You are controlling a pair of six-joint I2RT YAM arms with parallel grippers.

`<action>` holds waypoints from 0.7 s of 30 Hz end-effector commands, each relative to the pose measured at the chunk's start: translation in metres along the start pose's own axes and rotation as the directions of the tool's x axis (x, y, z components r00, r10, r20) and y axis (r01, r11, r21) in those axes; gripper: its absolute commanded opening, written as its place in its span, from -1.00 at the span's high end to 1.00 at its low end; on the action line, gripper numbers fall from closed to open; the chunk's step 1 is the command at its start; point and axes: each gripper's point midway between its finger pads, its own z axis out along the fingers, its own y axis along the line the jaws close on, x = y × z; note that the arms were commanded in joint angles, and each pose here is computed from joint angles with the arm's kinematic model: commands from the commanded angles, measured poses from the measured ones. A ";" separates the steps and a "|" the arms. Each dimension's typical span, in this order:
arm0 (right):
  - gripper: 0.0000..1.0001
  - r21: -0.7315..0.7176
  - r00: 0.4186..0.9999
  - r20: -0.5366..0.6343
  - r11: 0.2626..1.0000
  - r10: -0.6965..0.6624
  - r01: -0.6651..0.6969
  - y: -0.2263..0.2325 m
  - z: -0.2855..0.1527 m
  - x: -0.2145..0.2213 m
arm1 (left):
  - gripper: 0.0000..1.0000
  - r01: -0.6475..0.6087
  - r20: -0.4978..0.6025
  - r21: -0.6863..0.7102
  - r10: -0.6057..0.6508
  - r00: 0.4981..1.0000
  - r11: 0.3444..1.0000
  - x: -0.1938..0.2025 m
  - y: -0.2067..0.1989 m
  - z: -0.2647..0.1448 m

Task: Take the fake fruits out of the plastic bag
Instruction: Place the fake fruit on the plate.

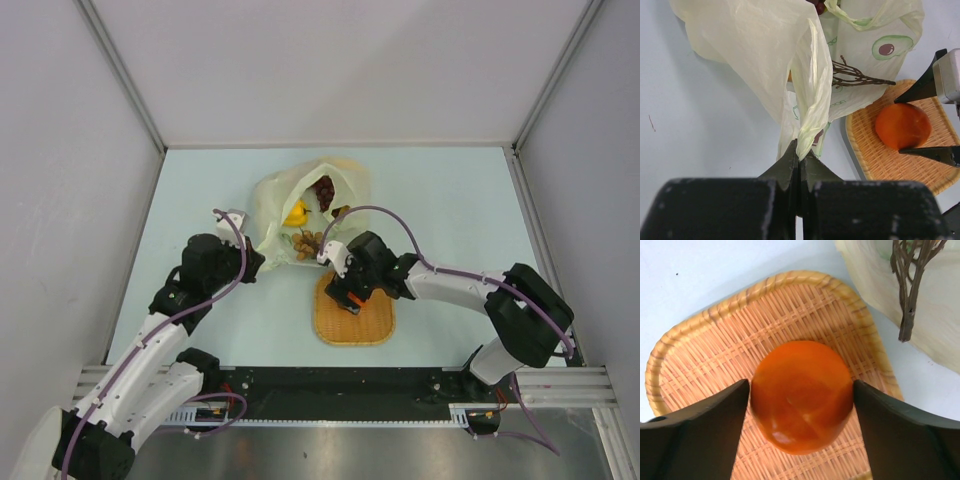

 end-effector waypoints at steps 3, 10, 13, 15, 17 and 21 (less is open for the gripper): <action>-0.57 0.050 0.994 0.110 0.999 -0.017 0.011 -0.008 0.001 -0.040 | 0.99 0.020 0.035 0.015 -0.021 0.999 1.000 -0.012 -0.003 0.000; -0.59 0.043 0.987 0.158 0.999 -0.003 -0.004 -0.005 0.006 -0.065 | 0.99 0.024 0.032 0.016 -0.024 0.999 1.000 -0.010 -0.003 0.001; -0.61 0.040 0.987 0.157 0.999 -0.012 0.006 -0.002 0.012 -0.067 | 0.99 0.025 0.038 0.016 -0.025 0.999 1.000 -0.011 -0.003 0.000; -0.75 0.039 0.988 0.155 0.999 -0.024 0.018 0.001 0.014 -0.067 | 1.00 0.025 0.037 0.014 -0.026 0.999 1.000 -0.010 -0.003 0.000; -0.87 0.033 0.990 0.135 0.998 -0.052 0.048 0.004 0.020 -0.062 | 1.00 0.025 0.036 0.012 -0.026 0.999 1.000 -0.010 -0.002 0.000; -0.99 0.050 0.991 0.127 0.998 -0.047 0.041 0.000 0.021 -0.060 | 0.99 0.025 0.040 0.013 -0.026 0.999 1.000 -0.011 -0.003 -0.001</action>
